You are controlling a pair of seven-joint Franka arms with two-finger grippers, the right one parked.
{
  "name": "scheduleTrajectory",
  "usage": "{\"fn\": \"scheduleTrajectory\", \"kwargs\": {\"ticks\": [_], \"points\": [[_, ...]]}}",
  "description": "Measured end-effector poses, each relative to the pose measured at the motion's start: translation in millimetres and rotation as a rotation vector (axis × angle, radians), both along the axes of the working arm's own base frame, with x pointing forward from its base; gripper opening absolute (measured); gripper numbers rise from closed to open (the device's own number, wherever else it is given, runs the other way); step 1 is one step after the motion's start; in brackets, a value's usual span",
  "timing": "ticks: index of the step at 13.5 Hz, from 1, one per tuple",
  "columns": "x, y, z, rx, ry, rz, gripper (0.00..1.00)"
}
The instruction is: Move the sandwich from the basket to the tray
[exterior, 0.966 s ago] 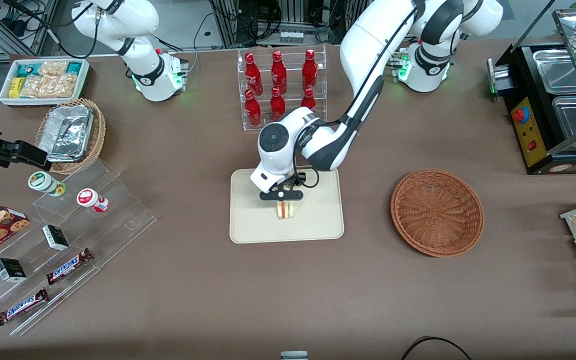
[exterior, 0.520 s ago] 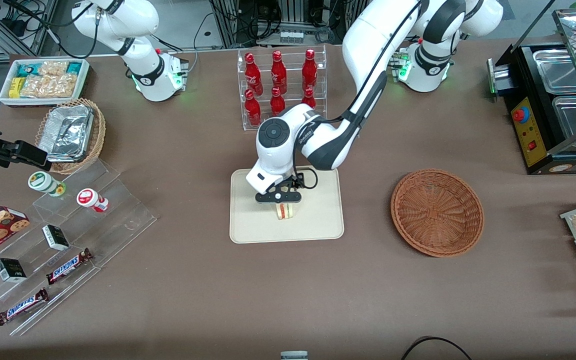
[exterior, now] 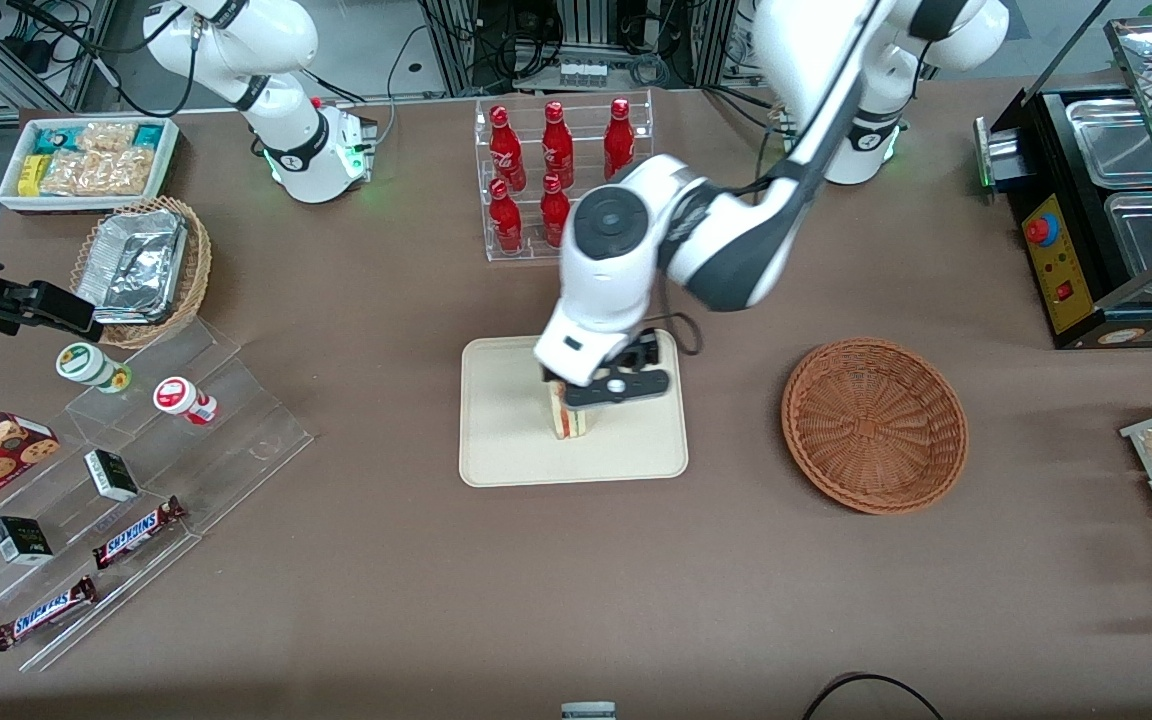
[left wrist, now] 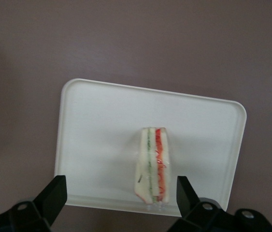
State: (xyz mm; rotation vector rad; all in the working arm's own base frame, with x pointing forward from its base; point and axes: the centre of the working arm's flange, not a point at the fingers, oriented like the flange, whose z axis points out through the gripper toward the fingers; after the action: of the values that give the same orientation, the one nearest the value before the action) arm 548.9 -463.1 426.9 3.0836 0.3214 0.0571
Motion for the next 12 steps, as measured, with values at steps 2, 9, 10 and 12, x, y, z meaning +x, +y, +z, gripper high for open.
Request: {"fn": "scheduleTrajectory", "kwargs": {"ticks": [2, 9, 10, 12], "points": [[12.2, 42.0, 29.4, -0.005, -0.009, 0.047, 1.0], [38.0, 207.6, 71.9, 0.031, 0.071, -0.094, 1.0], [41.4, 237.0, 74.9, 0.033, 0.08, -0.127, 1.0], [43.7, 291.6, 84.2, 0.033, 0.103, -0.179, 1.0]]}}
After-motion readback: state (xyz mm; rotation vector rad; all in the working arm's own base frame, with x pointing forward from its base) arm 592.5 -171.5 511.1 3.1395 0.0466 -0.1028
